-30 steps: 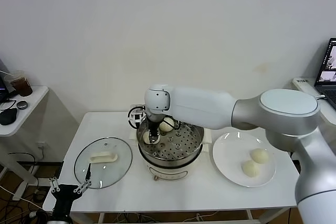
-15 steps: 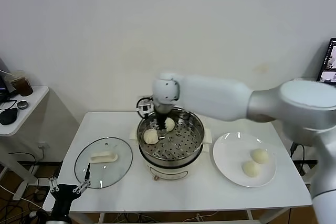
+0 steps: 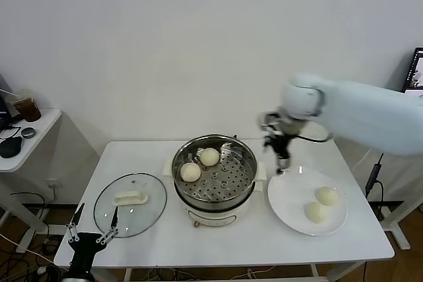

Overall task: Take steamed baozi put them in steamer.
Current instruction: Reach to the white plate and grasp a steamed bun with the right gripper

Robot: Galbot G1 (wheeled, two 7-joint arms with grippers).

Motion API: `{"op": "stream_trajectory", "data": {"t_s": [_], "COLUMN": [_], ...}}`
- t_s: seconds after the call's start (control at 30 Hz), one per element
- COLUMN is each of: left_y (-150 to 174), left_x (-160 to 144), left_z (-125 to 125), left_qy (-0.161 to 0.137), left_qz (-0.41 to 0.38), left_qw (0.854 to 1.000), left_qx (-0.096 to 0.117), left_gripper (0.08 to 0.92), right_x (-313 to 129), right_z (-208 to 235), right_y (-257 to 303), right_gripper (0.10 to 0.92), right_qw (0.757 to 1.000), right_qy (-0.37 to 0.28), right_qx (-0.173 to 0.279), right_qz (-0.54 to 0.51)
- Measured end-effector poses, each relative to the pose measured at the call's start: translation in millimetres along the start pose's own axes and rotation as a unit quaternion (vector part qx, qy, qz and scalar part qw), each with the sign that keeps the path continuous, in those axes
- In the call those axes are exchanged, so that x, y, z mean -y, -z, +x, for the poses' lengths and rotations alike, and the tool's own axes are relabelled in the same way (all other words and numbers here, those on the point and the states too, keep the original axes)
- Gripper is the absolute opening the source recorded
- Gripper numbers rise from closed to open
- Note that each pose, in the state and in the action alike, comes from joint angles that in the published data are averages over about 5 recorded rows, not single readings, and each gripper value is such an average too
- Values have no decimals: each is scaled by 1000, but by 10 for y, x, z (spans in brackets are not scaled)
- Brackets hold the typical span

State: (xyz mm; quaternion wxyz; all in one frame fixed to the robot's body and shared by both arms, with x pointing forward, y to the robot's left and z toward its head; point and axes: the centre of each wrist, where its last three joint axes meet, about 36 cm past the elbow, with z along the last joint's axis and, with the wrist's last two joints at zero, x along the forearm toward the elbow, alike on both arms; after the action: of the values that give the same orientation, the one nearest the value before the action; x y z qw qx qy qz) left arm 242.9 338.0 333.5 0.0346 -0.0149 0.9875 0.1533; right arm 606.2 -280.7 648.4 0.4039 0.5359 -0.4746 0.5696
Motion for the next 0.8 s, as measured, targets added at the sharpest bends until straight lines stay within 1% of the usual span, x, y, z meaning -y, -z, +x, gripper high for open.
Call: {"op": "stream_trajectory", "data": {"t_s": [0.17, 0.33, 0.53, 0.8], "left_y": [-1, -2, -4, -14], "left_x": [28, 35, 20, -29], "left_z": [26, 43, 67, 92], "left_qy": [0, 4, 9, 15], "left_qz": [0, 1, -1, -5], "left_qw": [1000, 1000, 1000, 1000], "left_qx": [-2, -4, -7, -11], "left_gripper": [823, 823, 823, 823], "right_x": [-349, -623, -829, -936], "right_z": [-278, -598, -959, -1352], "right_y": [-470, -752, -944, -1070], "right_gripper": [823, 823, 823, 823], "right_qw": [1000, 1000, 999, 999], "right_qy": [8, 8, 7, 4], "right_qx": [-7, -14, -20, -25], "right_qz": [-12, -18, -28, -38]}}
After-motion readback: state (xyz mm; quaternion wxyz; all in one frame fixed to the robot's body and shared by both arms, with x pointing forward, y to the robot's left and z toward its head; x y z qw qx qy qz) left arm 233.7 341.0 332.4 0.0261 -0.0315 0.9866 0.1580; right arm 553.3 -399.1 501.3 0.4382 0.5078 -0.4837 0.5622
